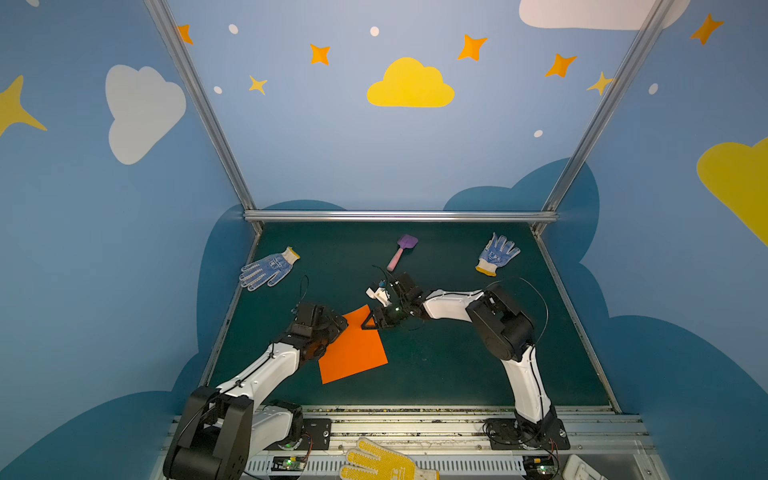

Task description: Fold a paper plane with a square sheet of paper (fold left side to right side)

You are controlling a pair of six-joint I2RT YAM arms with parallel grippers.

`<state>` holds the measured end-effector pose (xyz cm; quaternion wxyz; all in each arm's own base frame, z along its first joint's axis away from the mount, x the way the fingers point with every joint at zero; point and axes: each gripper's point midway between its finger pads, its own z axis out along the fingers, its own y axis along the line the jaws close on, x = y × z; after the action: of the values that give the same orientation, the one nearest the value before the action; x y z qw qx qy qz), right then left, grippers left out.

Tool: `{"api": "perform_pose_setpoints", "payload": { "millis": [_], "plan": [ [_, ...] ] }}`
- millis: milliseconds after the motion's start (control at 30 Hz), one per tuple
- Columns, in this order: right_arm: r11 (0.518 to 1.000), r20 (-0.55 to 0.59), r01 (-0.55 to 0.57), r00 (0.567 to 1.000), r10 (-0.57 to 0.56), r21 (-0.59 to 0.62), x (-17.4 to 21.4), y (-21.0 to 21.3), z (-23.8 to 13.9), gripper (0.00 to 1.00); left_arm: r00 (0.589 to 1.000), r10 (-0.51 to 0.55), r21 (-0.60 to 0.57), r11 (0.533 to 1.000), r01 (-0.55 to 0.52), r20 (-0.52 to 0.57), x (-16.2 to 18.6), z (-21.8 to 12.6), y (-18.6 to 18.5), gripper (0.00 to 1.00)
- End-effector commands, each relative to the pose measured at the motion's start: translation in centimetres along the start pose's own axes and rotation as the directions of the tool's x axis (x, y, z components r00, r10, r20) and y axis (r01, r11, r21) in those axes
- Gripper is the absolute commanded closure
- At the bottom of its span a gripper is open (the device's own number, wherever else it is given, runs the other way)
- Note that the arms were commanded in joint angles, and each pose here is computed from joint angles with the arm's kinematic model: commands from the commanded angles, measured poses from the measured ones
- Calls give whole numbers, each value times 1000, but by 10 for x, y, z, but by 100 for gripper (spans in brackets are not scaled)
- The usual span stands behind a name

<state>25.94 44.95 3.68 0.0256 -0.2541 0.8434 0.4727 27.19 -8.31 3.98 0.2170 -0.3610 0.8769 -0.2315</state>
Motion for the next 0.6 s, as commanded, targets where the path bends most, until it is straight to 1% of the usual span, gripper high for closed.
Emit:
{"api": "perform_pose_setpoints", "payload": {
  "millis": [0,67,133,233,333,400,467,567],
  "plan": [
    [1000,-8,-13,1000,13,15,0,-5,4,71,1000,-5,-73,997,3,-18,7,7,24,0],
    [1000,-6,-12,1000,12,26,-3,-4,1,87,1000,-5,-66,998,4,-13,6,6,22,0],
    [999,-6,-8,1000,8,40,-6,-3,-4,100,1000,-1,-54,999,0,-10,5,4,18,0],
    [998,-6,1,1000,0,70,-11,2,-20,100,999,36,1,999,-36,0,-2,-2,-1,0],
    [994,5,18,1000,-19,112,-16,10,-45,100,996,90,92,992,-92,28,-14,-14,-34,0],
    [988,16,29,999,-32,150,-20,16,-67,100,991,126,169,977,-131,41,-20,-24,-59,0],
    [982,37,37,998,-45,184,-26,23,-95,100,984,167,248,952,-178,62,-27,-33,-85,0],
    [969,57,58,996,-74,239,-32,36,-135,100,975,202,318,922,-221,92,-36,-43,-112,0]
  ]
}}
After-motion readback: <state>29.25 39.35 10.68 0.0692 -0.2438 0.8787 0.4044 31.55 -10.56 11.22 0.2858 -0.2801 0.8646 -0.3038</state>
